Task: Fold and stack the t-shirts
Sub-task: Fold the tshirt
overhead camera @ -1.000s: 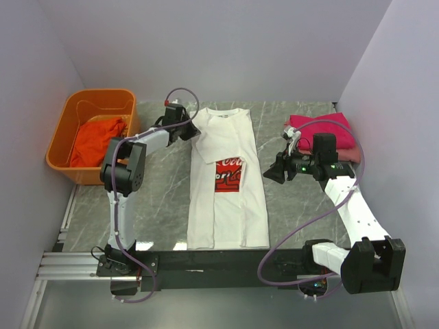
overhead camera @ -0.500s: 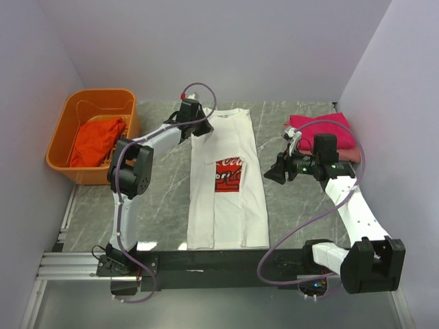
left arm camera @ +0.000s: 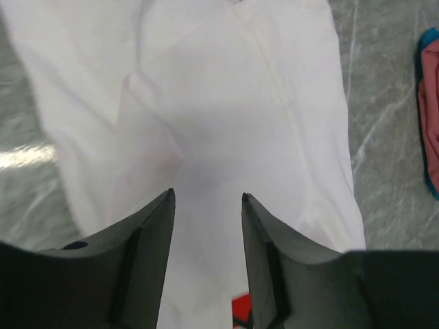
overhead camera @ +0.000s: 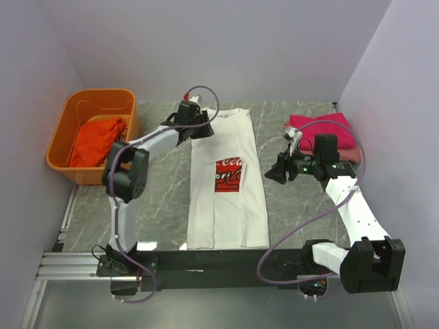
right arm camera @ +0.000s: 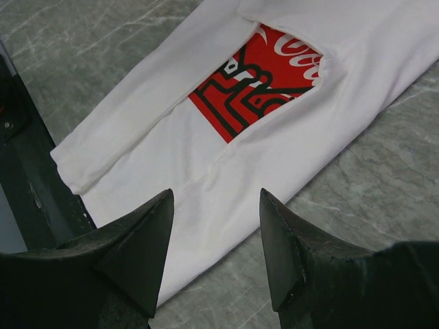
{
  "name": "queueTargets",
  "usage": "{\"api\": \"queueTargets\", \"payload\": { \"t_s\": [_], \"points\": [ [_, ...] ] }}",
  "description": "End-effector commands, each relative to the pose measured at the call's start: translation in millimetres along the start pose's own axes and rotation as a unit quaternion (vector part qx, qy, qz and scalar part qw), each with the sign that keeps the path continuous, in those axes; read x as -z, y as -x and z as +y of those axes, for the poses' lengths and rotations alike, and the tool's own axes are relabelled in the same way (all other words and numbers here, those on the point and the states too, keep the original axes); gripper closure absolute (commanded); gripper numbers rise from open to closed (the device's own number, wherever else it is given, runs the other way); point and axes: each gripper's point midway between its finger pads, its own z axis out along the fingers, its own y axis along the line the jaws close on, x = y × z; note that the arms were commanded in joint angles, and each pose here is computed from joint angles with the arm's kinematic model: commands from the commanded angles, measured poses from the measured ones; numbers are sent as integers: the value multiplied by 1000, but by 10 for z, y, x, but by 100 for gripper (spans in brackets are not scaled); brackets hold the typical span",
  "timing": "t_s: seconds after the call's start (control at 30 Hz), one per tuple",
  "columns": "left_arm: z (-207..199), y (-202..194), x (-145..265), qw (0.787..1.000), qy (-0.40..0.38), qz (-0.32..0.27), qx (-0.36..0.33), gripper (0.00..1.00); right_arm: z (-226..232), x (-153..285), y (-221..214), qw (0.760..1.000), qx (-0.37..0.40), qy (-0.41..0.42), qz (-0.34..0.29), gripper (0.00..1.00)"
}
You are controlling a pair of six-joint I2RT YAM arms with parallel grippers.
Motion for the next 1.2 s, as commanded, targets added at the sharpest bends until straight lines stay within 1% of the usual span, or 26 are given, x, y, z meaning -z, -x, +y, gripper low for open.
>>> {"api": "queueTargets", "payload": {
  "t_s": [0.0,0.03,0.07,0.1,0.13,0.17,0.2,0.23,0.3,0.33,0.4,0.43,0.5,0.7,0.87,1.0,1.03,1.07,1.13,1.17],
  "points": [
    [-334,927,932,984,-8,-158,-78,50,-28,43,92,1000,24,-8,-9,40],
    [-289,1208,1196,972,15,-224,-69,42,-24,40,94,1000,24,-6,-10,40],
    [-124,1067,1160,975,26,-213,-60,44,-21,40,95,1000,23,-5,-10,40],
    [67,1133,1191,976,33,-212,-40,47,-12,29,80,1000,19,0,-8,40],
    [115,1096,1153,981,20,-192,-14,65,-9,30,94,1000,19,2,-9,40],
    [314,1008,1012,988,30,-153,4,79,-17,21,84,1000,17,2,-7,40],
    [375,942,923,991,30,-132,14,91,-16,22,87,1000,17,2,-7,40],
    [454,761,720,995,26,-95,27,100,-21,24,78,1000,15,1,-6,40],
    [451,667,563,997,18,-68,27,100,-23,28,78,1000,17,-1,-7,40],
    [501,526,411,998,18,-46,33,100,-21,24,61,1000,16,-1,-6,40],
    [484,491,305,999,16,-36,34,100,-25,25,57,1000,16,-2,-6,40],
    [520,405,207,999,18,-24,34,100,-21,26,61,1000,15,-1,-6,40],
    [461,364,132,999,6,-17,31,100,-33,21,44,1000,13,-2,-4,40],
    [299,52,-85,1000,-7,18,-1,100,-42,9,37,1000,11,2,1,40],
    [319,-36,-138,1000,14,17,-4,100,-45,12,37,1000,10,1,0,40],
    [480,29,-81,998,66,1,4,100,-31,18,40,1000,9,4,-1,40],
    [529,87,-39,996,85,-12,4,100,-30,15,43,1000,10,4,-1,40],
    [519,97,-12,996,84,-13,4,100,-27,13,42,1000,10,6,-1,40],
    [548,194,68,995,99,-32,3,100,-19,15,41,1000,10,8,0,40],
    [512,231,87,995,94,-38,1,100,-20,12,43,1000,12,7,0,40]
  ]
}}
